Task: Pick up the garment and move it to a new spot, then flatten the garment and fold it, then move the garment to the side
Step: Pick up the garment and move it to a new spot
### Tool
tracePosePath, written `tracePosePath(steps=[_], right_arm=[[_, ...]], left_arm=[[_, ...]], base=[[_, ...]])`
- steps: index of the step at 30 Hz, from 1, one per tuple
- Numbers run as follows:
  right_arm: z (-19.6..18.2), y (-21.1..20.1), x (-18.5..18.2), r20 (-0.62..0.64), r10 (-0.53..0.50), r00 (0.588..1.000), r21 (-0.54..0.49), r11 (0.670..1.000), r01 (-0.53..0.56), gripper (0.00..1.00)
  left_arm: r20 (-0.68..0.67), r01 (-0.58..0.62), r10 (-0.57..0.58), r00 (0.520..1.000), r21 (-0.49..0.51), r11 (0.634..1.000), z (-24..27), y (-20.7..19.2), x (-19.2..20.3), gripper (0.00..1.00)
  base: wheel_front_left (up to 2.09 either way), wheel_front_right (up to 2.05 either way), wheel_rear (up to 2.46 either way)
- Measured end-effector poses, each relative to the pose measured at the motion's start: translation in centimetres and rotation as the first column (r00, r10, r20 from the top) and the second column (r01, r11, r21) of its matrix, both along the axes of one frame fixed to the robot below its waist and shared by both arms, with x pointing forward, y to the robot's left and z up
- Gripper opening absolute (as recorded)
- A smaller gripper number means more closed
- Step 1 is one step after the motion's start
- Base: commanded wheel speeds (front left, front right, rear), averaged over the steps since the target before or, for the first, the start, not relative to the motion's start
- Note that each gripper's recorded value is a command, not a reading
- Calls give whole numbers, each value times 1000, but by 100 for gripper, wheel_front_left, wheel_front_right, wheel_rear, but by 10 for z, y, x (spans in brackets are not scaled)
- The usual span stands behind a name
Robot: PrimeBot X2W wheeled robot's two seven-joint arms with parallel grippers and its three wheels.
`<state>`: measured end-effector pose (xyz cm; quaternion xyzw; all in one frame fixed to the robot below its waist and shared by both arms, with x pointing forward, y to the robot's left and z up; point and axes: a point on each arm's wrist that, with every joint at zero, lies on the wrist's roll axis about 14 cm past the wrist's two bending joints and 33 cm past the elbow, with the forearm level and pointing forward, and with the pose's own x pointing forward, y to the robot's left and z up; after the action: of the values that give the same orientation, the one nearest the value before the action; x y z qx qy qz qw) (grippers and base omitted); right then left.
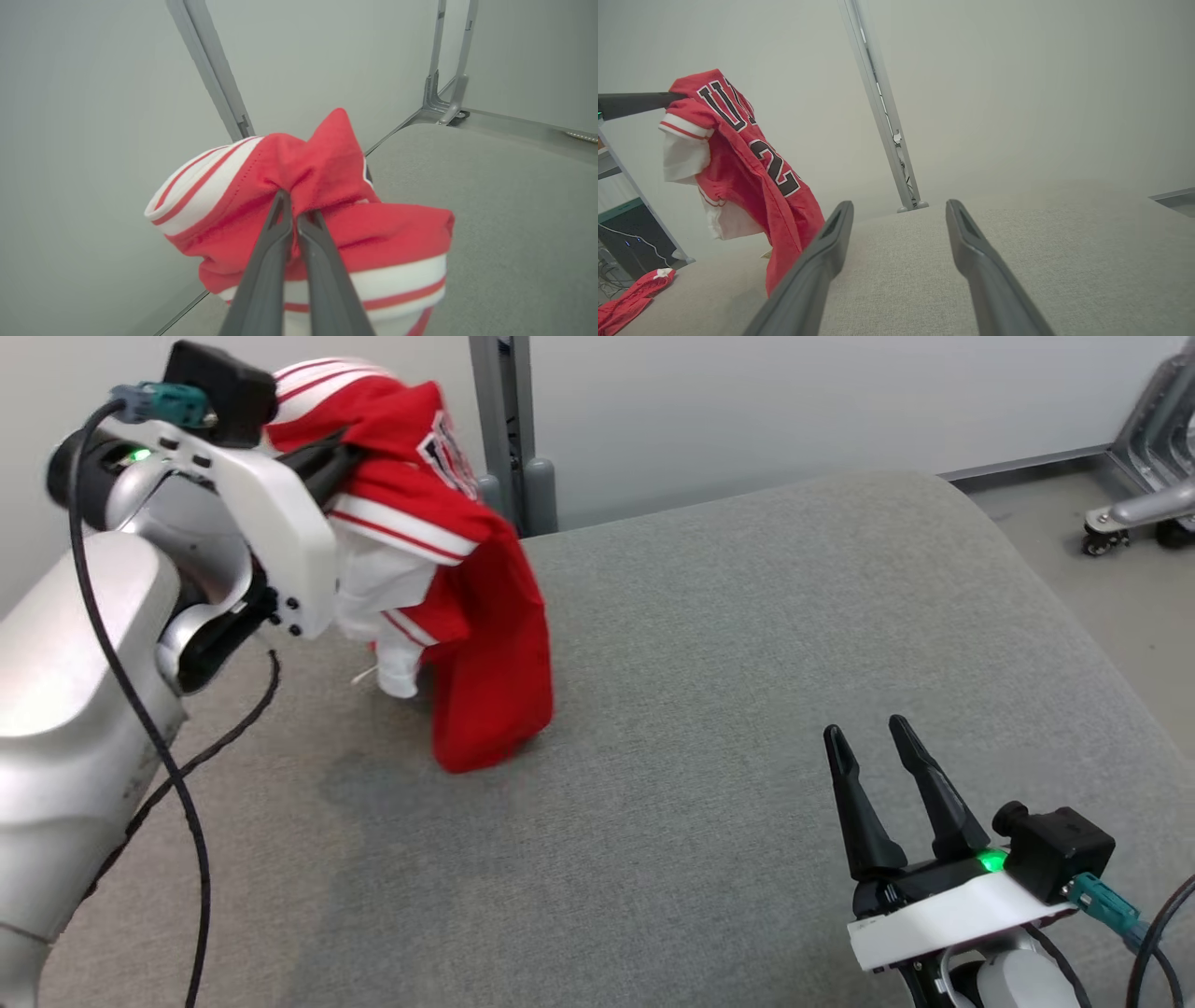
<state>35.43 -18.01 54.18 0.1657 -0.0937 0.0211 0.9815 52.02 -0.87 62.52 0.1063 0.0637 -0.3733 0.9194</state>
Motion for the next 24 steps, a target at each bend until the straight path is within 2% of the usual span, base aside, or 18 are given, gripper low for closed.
tracePosePath(steps=[4,7,10,16,20,24], right_arm=[[-5,-15,-4,-18,-46,999,6,999,47,100],[-8,-24,-5,-26,-77,997,4,997,77,100],[-10,-29,-3,-34,-91,995,1,996,91,100],[-16,-23,6,-52,-71,996,-7,997,70,100],[-17,-15,15,-52,-44,998,-10,999,43,100],[-20,-7,21,-62,-17,998,-23,1000,16,100]], left_arm=[[24,119,-117,993,-109,987,19,-48,-13,0],[13,130,-129,992,-151,980,16,-55,-12,0],[-55,102,-115,992,-192,976,-8,-49,-11,0],[-220,-50,1,976,-216,975,-79,-6,-9,0],[-310,-175,120,943,-156,972,-138,36,-16,0],[-310,-252,211,927,-101,962,-172,66,-23,0]], base=[[0,0,0],[0,0,0],[0,0,0],[0,0,0],[0,0,0],[0,0,0]])
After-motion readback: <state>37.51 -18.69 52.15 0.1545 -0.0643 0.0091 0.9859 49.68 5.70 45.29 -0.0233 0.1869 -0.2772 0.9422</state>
